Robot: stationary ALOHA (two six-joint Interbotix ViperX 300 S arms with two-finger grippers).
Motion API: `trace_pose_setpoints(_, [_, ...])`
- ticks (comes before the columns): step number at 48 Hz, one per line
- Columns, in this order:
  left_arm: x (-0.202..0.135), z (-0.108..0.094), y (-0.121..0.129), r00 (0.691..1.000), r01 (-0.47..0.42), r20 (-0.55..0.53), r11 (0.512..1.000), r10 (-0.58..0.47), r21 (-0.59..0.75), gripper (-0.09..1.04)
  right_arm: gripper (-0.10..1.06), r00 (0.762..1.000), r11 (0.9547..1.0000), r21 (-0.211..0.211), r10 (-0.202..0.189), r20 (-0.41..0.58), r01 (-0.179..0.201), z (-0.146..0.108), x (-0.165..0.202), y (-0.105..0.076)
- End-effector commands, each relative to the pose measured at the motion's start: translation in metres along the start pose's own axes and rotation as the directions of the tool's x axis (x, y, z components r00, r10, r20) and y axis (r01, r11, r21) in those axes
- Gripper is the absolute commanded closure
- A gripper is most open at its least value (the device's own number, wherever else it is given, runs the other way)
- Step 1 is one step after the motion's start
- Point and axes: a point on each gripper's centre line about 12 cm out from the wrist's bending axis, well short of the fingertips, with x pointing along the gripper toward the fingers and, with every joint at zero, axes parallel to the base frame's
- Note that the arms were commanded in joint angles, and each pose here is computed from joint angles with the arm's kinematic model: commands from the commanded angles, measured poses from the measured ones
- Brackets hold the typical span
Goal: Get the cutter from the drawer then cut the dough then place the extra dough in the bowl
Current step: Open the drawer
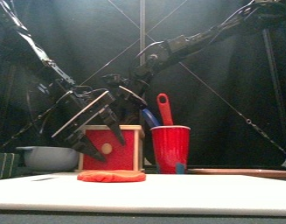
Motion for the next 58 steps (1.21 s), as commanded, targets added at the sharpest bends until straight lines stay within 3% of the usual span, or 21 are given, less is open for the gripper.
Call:
trace_pose_setpoints(1, [-0.001, 0.005, -0.010, 1.000, 0.027, 0.010, 1.000, -0.026, -0.014, 0.26, 0.94, 0.999, 1.0000, 0.003, -0.006, 0.032, 0.006, 0.010, -0.015, -0.004])
trace_pose_setpoints(9, [-0.003, 0.000, -0.010, 1.000, 0.019, -0.004, 0.999, -0.019, -0.032, 0.44, 0.94, 1.000, 0.9998, -0.010, -0.016, 0.007, 0.016, 0.005, -0.014, -0.004])
trace_pose_setpoints(37, [-0.029, -0.062, -0.022, 0.991, 0.034, -0.131, 0.999, -0.040, -0.041, 0.44, 0.94, 1.000, 0.9998, -0.008, -0.016, -0.002, 0.016, 0.002, -0.013, -0.005])
trace_pose_setpoints(58, [-0.040, -0.083, -0.023, 0.984, 0.032, -0.171, 0.998, -0.040, -0.049, 0.44, 0.94, 1.000, 0.9999, 0.000, -0.013, 0.004, 0.013, 0.003, -0.012, -0.005])
